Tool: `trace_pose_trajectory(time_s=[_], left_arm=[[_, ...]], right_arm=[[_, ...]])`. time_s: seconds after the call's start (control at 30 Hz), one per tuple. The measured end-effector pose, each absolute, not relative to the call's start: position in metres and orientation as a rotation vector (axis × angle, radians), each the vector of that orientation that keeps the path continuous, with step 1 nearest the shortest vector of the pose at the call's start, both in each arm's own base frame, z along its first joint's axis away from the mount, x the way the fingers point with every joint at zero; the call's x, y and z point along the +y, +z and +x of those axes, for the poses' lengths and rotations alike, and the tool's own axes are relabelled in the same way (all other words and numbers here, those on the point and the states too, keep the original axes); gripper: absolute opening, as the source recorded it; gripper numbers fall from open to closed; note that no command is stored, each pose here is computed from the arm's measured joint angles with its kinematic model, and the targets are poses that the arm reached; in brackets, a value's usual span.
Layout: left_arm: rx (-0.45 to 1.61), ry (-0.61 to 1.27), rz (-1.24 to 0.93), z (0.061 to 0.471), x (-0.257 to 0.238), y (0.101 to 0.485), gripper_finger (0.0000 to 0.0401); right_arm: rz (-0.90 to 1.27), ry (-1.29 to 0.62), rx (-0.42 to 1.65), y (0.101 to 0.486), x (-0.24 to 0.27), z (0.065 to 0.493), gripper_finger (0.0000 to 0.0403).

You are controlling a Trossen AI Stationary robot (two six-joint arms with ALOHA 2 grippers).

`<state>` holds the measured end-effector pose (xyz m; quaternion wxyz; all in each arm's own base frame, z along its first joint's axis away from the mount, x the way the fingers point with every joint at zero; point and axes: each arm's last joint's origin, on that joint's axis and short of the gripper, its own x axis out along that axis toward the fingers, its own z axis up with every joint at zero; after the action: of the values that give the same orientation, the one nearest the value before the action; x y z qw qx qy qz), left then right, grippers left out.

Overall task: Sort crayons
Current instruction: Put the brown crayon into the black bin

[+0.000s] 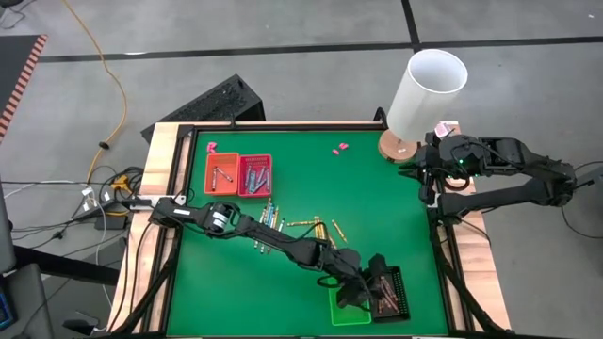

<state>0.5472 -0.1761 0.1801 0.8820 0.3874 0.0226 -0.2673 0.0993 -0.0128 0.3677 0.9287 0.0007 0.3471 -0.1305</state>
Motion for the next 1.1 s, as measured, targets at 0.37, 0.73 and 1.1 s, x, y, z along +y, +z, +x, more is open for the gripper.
trace_pose_trajectory(time_s=[0.37, 0.73, 1.1], left_arm=[[0.085, -0.557, 0.732, 0.547, -0.176, 0.179, 0.0023], [0.090, -0.541, 0.688, 0.547, -0.175, 0.180, 0.0083], [0.039, -0.127, 0.313, 0.545, -0.175, 0.222, 0.0104]], right_arm=[[0.001, -0.267, 0.712, 0.368, -0.013, 0.099, 0.0068], [0.001, -0.267, 0.712, 0.368, -0.013, 0.099, 0.0068], [0.000, -0.267, 0.713, 0.368, -0.013, 0.099, 0.0068]])
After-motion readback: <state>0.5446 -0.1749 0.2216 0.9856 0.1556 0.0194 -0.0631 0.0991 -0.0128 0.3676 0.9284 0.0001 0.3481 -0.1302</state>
